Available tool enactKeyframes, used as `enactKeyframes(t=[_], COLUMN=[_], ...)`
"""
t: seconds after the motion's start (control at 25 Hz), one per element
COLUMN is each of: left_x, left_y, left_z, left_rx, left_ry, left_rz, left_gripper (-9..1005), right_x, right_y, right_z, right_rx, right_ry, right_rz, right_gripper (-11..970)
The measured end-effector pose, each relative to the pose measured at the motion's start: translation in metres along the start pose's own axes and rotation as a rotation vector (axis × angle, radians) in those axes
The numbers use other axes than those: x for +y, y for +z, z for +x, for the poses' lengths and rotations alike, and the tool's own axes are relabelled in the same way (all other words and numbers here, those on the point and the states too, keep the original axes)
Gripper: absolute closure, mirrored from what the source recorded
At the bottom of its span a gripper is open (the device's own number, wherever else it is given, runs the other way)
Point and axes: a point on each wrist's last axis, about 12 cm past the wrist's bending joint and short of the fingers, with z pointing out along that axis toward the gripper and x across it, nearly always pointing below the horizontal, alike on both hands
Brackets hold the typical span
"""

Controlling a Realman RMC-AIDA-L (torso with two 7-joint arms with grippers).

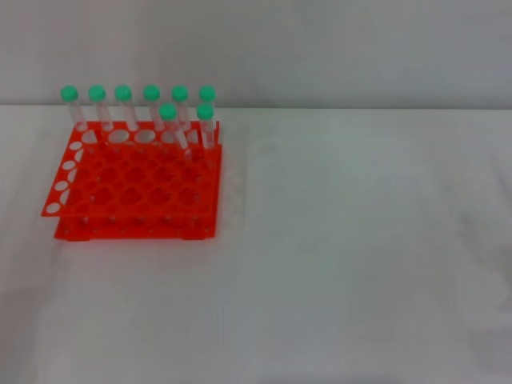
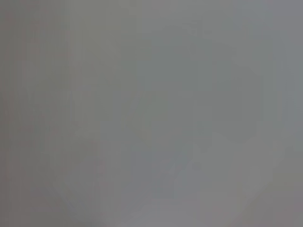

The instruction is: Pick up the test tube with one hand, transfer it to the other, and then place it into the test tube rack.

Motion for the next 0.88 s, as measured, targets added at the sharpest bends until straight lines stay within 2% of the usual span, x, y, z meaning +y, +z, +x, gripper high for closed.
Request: enactKeyframes(t=[0.88], left_x=[0.0015], left_y=[-0.0079], left_z=[-0.0055], left_rx=[-0.041], left_ry=[-0.013], left_rz=[0.015], left_gripper=[136], right_x=[0.0024], right_y=[-0.0021], right_z=[-0.0050], right_rx=[-0.047], right_ry=[0.010], right_rz=[-0.018], right_gripper=[86])
